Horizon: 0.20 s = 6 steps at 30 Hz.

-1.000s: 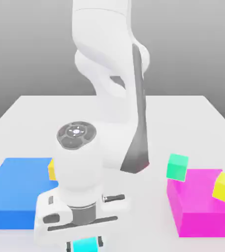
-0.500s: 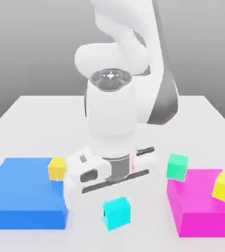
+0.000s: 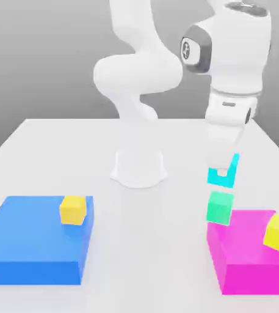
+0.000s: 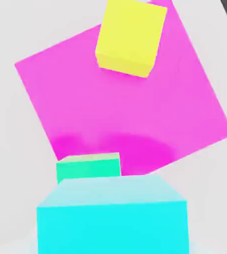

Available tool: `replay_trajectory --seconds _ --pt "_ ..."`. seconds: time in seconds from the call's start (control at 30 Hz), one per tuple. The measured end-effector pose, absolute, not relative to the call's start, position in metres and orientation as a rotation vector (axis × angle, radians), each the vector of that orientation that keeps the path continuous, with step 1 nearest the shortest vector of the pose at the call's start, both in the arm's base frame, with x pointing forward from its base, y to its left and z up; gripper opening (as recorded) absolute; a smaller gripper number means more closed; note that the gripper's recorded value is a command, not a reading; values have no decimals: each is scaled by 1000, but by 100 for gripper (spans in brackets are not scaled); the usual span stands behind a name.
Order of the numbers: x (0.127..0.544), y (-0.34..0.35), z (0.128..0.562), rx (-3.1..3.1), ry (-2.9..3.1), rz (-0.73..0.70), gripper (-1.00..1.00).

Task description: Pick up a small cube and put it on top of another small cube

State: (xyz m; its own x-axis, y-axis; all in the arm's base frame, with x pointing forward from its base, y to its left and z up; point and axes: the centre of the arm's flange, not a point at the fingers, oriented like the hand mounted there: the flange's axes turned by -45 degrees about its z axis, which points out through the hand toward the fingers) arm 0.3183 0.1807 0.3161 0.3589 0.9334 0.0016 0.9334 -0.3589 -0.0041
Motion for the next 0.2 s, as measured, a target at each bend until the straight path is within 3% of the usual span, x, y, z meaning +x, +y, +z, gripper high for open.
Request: replay_trajectory --seconds 0.1,0.13,0.2 --pt "316 181 282 -2581 -1788 2 -100" --pt "315 181 275 -2581 -1789 2 100" --pt "315 181 275 -2581 -1789 2 100"
